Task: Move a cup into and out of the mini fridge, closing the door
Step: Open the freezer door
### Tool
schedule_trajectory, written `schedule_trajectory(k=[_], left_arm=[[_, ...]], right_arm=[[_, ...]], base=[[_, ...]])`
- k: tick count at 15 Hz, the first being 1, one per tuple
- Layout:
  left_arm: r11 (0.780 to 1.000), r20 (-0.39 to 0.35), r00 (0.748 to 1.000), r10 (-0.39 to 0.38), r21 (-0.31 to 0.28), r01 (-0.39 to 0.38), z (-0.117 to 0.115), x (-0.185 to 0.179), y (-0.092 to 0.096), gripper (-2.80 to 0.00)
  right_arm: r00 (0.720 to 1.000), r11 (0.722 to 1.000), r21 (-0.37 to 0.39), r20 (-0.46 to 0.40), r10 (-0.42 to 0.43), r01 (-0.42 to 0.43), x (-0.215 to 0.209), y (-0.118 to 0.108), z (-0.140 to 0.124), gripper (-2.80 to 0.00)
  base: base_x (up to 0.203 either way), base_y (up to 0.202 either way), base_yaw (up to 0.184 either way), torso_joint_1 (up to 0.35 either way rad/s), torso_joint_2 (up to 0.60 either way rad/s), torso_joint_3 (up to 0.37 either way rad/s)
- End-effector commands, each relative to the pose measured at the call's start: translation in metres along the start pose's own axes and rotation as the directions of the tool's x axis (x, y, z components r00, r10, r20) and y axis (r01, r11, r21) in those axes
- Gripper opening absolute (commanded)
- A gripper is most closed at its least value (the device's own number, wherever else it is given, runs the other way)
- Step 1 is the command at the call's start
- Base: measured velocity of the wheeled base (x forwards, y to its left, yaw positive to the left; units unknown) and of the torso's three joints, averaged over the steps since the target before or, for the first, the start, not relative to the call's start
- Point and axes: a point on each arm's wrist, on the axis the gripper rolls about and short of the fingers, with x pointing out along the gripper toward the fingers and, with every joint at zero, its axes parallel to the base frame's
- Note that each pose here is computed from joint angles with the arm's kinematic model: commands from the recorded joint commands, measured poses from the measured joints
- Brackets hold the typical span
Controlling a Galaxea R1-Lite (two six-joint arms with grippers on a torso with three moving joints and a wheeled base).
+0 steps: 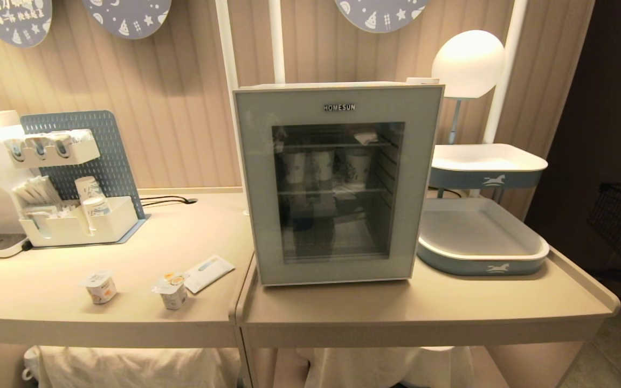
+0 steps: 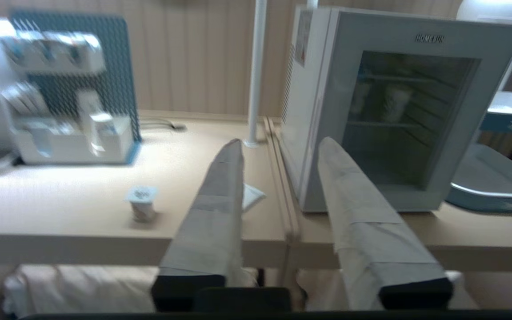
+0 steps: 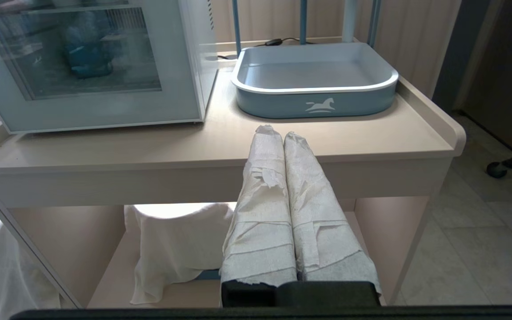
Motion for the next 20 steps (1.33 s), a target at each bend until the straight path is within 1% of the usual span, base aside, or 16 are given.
schedule_trajectory(k=[1,3,4,5,6,7,8,9,10,11,12,13,14,15,16,20], left_arm=[[0.999,-0.253,0.968,-0.005,-0.053,-0.008,0.024,0.098,-0.001,0.0],[0.991,-0.396,0.915,-0.082,-0.134,0.031,0.018,0.187,-0.001,0.0],[0.981,-0.44,0.887,-0.142,-0.179,0.068,0.008,0.23,-0.001,0.0],[0.966,-0.466,0.857,-0.219,-0.231,0.121,-0.005,0.268,-0.002,0.0],[0.934,-0.478,0.817,-0.324,-0.297,0.197,-0.022,0.304,-0.003,0.0],[0.881,-0.467,0.761,-0.449,-0.372,0.291,-0.04,0.335,-0.003,0.0],[0.804,-0.432,0.692,-0.578,-0.444,0.394,-0.057,0.359,-0.002,0.0],[0.694,-0.368,0.599,-0.711,-0.506,0.513,-0.075,0.381,0.001,0.0],[0.611,-0.311,0.534,-0.786,-0.519,0.597,-0.093,0.399,0.005,0.0],[0.565,-0.268,0.504,-0.821,-0.501,0.655,-0.108,0.412,0.008,0.0],[0.535,-0.223,0.49,-0.843,-0.453,0.713,-0.124,0.424,0.012,0.0],[0.522,-0.177,0.494,-0.851,-0.385,0.762,-0.132,0.432,0.014,0.0],[0.519,-0.141,0.502,-0.853,-0.328,0.789,-0.144,0.44,0.015,0.0],[0.522,-0.123,0.511,-0.851,-0.305,0.796,-0.159,0.447,0.016,0.0],[0.533,-0.106,0.527,-0.843,-0.285,0.797,-0.173,0.454,0.016,0.0],[0.572,-0.097,0.571,-0.816,-0.279,0.771,-0.178,0.455,0.002,0.0]], right_arm=[[1.0,1.0,0.0,0.0,0.001,-0.001,0.0,0.0,0.0,-2.8],[1.0,1.0,0.0,0.0,0.001,-0.001,0.0,0.0,0.0,-2.8],[1.0,1.0,0.0,0.0,0.001,-0.001,0.0,0.0,0.0,-2.8],[1.0,1.0,0.0,0.0,0.001,-0.001,0.0,0.0,0.0,-2.8],[1.0,1.0,0.0,0.0,0.001,-0.001,0.0,0.0,0.0,-2.8],[1.0,1.0,0.0,0.0,0.001,-0.001,0.0,0.0,0.0,-2.8],[1.0,1.0,0.0,0.0,0.001,-0.001,0.0,0.0,0.0,-2.8],[1.0,1.0,0.0,0.0,0.001,-0.001,0.0,0.0,0.0,-2.8],[1.0,1.0,0.0,0.0,0.001,-0.001,0.0,0.0,0.0,-2.8],[1.0,1.0,0.0,0.0,0.001,-0.001,0.0,0.0,0.0,-2.8],[1.0,1.0,0.0,0.0,0.001,-0.001,0.0,0.0,0.0,-2.8],[1.0,1.0,0.0,0.0,0.001,-0.001,0.0,0.0,0.0,-2.8],[1.0,1.0,0.0,0.0,0.001,-0.001,0.0,0.0,0.0,-2.8],[1.0,1.0,0.0,0.0,0.001,-0.001,0.0,0.0,0.0,-2.8],[1.0,1.0,0.0,0.0,0.001,-0.001,0.0,0.0,0.0,-2.8],[1.0,1.0,0.0,0.0,0.001,-0.001,0.0,0.0,0.0,-2.8]], base=[[0.0,0.0,0.0,0.0,0.0,0.0],[0.0,0.0,0.0,0.0,0.0,0.0],[0.0,0.0,0.0,0.0,0.0,0.0],[0.0,0.0,0.0,0.0,0.0,0.0],[0.0,0.0,0.0,0.0,0.0,0.0],[0.0,0.0,0.0,0.0,0.0,0.0],[0.0,0.0,0.0,0.0,0.0,0.0],[0.0,0.0,0.0,0.0,0.0,0.0],[0.0,0.0,0.0,0.0,0.0,0.0],[0.0,0.0,0.0,0.0,0.0,0.0],[0.0,0.0,0.0,0.0,0.0,0.0],[0.0,0.0,0.0,0.0,0.0,0.0],[0.0,0.0,0.0,0.0,0.0,0.0],[0.0,0.0,0.0,0.0,0.0,0.0],[0.0,0.0,0.0,0.0,0.0,0.0],[0.0,0.0,0.0,0.0,0.0,0.0]])
